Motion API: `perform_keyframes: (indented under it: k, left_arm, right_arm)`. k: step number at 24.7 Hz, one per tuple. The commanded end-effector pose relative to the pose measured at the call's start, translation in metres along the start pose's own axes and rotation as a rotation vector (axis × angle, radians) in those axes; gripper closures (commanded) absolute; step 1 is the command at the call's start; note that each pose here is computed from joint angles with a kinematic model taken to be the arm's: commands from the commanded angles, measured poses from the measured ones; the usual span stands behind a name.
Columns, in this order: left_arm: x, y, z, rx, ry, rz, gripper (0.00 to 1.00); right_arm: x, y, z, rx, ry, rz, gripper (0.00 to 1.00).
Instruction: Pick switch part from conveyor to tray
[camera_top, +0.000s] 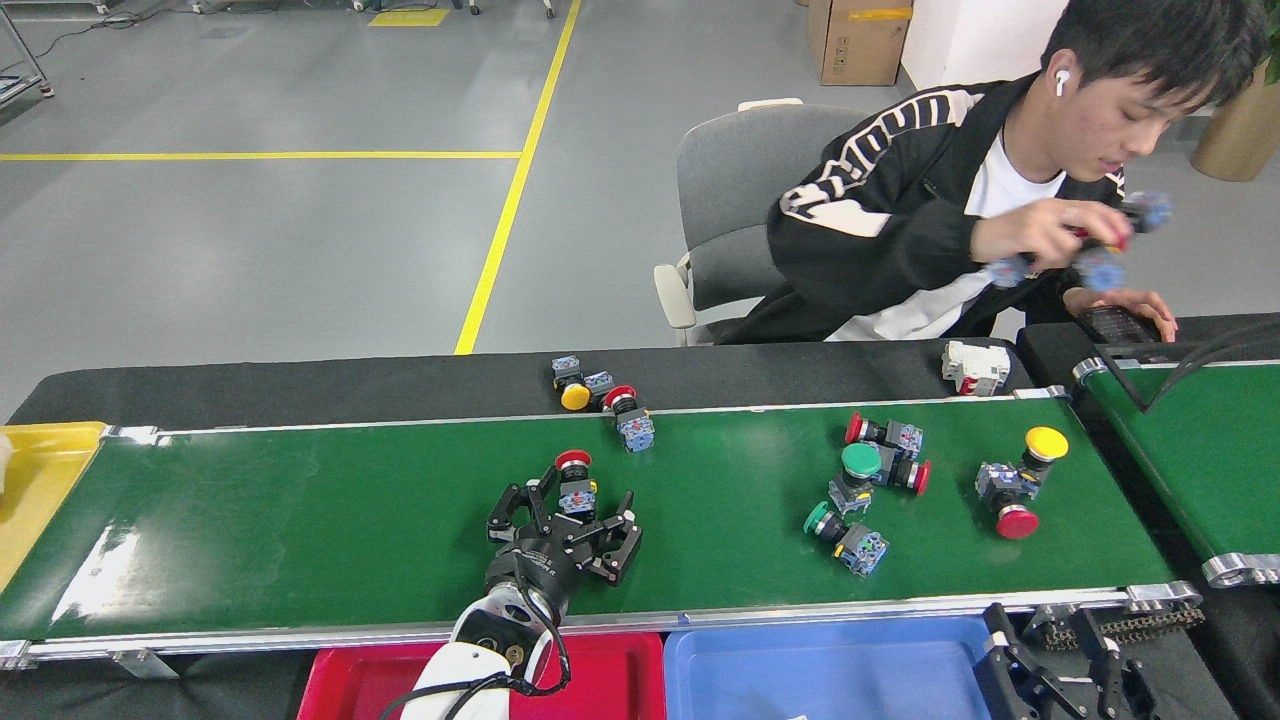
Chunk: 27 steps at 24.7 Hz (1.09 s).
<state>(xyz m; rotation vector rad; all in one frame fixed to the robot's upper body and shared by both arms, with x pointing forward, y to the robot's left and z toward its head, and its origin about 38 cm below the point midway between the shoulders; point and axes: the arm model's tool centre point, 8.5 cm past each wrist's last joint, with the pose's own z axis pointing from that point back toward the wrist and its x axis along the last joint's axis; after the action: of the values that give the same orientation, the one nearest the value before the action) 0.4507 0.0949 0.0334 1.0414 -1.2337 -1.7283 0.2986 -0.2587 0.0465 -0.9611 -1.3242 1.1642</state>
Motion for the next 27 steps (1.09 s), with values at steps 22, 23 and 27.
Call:
perform_keyframes:
  k: [22, 23, 27]
  left_arm:
    - [-0.074, -0.052, 0.22, 0.071, -0.041, 0.031, 0.0]
    - [-0.075, -0.055, 0.224, 0.06, -0.043, 0.028, 0.0]
    - [-0.073, -0.055, 0.229, 0.063, -0.027, 0.039, 0.0]
  right_arm:
    - [0.11, 0.012, -0.094, 0.176, -0.254, 0.069, 0.86]
    - [0.114, 0.008, -0.091, 0.162, -0.274, 0.067, 0.86]
    - [0.138, 0.0, -0.043, 0.121, -0.47, 0.027, 0.85]
